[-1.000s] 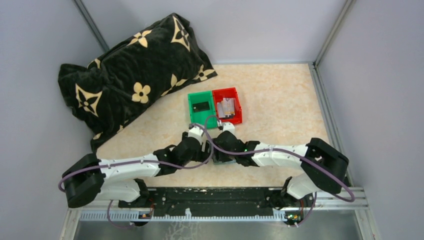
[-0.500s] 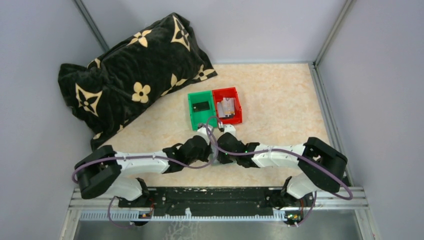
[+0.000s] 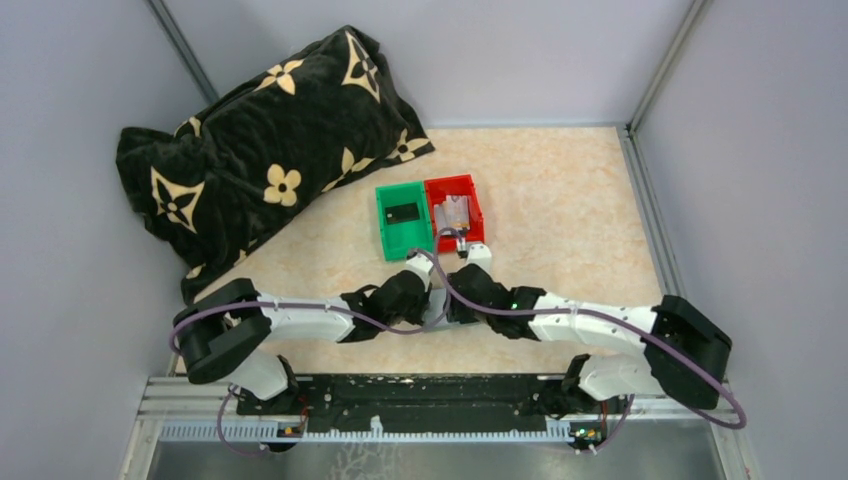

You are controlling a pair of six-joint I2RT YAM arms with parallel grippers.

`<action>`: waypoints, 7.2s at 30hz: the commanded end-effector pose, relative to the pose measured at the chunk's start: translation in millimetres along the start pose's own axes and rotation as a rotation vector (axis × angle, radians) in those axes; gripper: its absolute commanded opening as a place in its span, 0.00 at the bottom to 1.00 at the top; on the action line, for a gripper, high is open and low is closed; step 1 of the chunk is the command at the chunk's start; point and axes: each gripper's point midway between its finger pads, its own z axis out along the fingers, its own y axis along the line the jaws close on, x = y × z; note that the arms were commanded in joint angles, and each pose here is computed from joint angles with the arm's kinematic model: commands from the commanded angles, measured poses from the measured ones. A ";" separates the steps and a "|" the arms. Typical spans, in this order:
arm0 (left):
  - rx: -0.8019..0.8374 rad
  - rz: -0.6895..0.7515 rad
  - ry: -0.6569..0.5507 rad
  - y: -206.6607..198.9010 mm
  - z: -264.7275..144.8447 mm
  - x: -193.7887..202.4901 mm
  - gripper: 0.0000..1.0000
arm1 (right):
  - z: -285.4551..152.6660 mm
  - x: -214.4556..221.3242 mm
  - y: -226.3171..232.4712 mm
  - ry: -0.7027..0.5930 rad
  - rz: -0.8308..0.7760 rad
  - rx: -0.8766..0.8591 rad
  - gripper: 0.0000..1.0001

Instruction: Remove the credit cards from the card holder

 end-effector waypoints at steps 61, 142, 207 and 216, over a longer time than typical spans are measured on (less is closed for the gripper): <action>-0.002 -0.006 0.023 5.7 -10.2 10.7 0.00 | -3.2 -32.4 -42.6 -0.041 0.112 0.020 0.53; -0.021 -0.063 -0.005 29.8 -55.5 20.4 0.27 | 11.7 -38.6 114.5 0.023 0.137 -0.511 0.50; -0.314 -0.248 0.106 72.9 -51.8 69.7 0.00 | 17.5 2.8 16.2 0.050 0.114 -0.136 0.54; -0.304 -0.235 0.116 69.7 -49.6 70.1 0.00 | 20.6 8.0 14.0 0.060 0.119 -0.142 0.54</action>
